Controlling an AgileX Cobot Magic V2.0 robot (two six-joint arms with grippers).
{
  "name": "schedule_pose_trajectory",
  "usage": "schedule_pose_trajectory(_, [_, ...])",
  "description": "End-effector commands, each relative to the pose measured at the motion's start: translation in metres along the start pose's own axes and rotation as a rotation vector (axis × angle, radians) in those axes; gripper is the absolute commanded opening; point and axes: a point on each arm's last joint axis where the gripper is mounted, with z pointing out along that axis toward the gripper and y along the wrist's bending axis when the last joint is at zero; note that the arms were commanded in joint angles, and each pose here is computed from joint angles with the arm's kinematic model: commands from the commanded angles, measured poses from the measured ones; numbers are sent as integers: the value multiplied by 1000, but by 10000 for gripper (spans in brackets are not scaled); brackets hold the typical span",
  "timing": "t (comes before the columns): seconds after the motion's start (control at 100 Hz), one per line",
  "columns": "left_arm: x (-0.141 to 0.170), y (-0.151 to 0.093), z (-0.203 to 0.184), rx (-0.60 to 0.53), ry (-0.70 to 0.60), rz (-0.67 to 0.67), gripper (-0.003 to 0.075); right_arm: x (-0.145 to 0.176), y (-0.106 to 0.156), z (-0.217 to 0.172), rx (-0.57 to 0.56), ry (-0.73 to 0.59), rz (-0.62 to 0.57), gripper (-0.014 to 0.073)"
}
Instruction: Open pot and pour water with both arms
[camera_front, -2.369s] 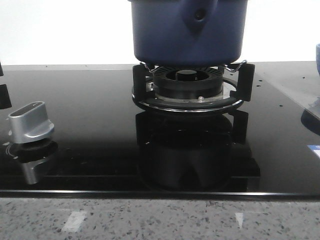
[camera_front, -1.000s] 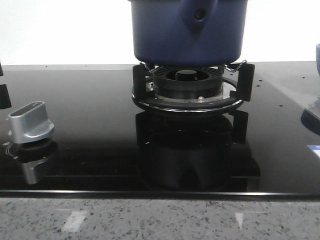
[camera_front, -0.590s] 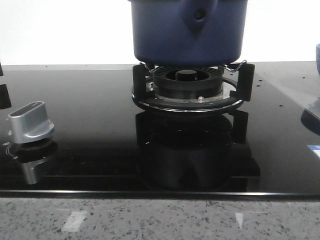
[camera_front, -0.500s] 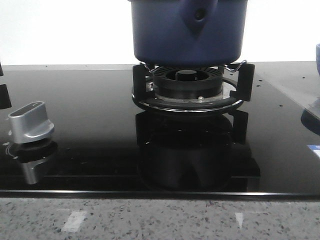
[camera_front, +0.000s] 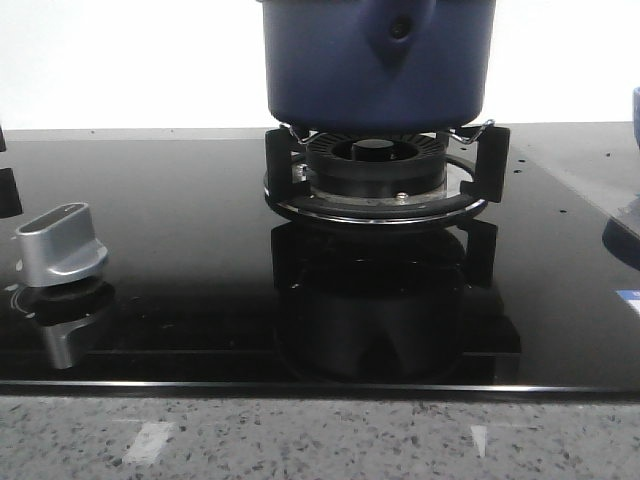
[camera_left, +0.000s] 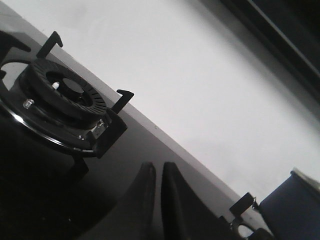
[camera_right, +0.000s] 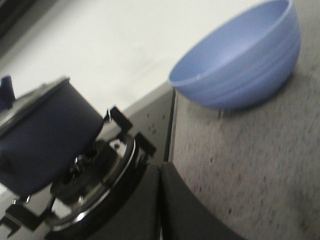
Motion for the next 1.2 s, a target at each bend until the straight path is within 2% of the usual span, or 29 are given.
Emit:
schedule_pose_trajectory(0.0, [-7, -4, -3, 33, -60, -73, -20, -11, 10, -4, -37, -30, 7, -46])
schedule_pose_trajectory(0.17, [-22, -31, -3, 83, 49, 5, -20, -35, 38, -9, -86, 63, -45, -46])
schedule_pose_trajectory(0.37, [-61, -87, 6, 171, 209, 351, -20, -81, 71, 3, -8, 245, -304, -46])
schedule_pose_trajectory(0.46, [-77, -108, 13, 222, 248, 456, -20, -94, 80, 15, 0, 305, -392, -47])
schedule_pose_trajectory(0.62, [-92, -131, 22, 328, 261, 444, -20, -108, 90, 29, -14, 311, -430, -46])
schedule_pose_trajectory(0.74, [-89, -141, 29, 427, 327, 547, -19, -109, 95, 31, -66, 320, -519, -45])
schedule_pose_trajectory(0.82, [-83, -145, 36, 470, 377, 544, -17, -109, 97, 31, -95, 326, -543, -38])
schedule_pose_trajectory(0.92, [-73, -149, 49, 497, 438, 526, 4, -108, 99, 30, -115, 331, -546, 43])
schedule_pose_trajectory(0.98, [-66, -152, 55, 521, 465, 537, 43, -107, 99, 30, -118, 332, -546, 139])
schedule_pose_trajectory(1.11, [-50, -160, 71, 567, 499, 553, 186, -107, 99, 30, -118, 332, -546, 389])
schedule_pose_trajectory(1.19, [-44, -168, 79, 599, 492, 591, 306, -107, 99, 30, -118, 332, -546, 449])
